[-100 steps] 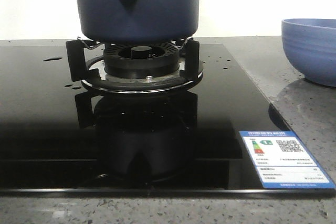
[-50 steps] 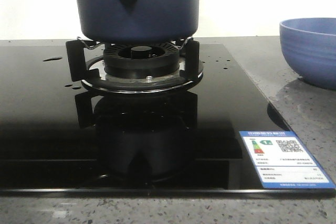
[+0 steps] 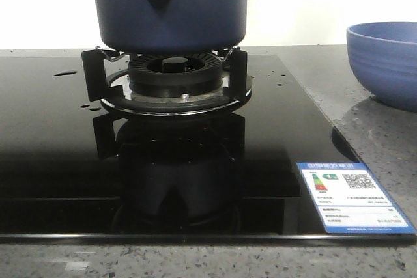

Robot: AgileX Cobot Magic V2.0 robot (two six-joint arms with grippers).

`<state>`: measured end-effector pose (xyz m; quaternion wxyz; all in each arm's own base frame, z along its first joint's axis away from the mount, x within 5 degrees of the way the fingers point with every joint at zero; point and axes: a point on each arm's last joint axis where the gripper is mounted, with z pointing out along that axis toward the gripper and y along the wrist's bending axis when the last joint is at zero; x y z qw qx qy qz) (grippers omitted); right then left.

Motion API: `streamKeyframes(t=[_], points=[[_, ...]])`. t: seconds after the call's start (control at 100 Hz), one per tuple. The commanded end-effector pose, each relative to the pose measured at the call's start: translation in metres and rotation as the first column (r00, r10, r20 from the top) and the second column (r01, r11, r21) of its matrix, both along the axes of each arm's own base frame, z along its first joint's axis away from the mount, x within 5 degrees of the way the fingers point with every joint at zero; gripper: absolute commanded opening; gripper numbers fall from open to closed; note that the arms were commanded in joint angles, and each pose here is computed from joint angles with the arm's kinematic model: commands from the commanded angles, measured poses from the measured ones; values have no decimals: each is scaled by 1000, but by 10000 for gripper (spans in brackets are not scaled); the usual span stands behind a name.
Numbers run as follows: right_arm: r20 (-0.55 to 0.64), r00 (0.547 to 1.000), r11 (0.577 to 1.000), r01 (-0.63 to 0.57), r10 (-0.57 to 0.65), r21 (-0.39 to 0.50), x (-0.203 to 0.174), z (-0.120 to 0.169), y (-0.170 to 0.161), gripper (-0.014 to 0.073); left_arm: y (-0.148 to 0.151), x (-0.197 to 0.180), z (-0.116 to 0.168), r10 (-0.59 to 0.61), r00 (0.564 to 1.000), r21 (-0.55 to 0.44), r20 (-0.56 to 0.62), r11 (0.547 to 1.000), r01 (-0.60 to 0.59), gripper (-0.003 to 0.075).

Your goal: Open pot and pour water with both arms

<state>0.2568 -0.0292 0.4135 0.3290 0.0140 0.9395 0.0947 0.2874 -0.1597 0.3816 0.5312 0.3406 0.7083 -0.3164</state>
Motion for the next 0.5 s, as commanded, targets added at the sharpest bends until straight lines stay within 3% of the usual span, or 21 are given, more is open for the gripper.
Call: streamKeyframes(t=[0.0, 0.49], points=[[116, 993, 1000, -1, 2, -6, -13, 24, 4, 487, -3, -5, 23, 2, 999, -79, 49, 997, 2, 375], [142, 990, 1000, 3, -2, -7, -17, 28, 5, 487, -8, 7, 11, -2, 999, -84, 45, 996, 6, 375]])
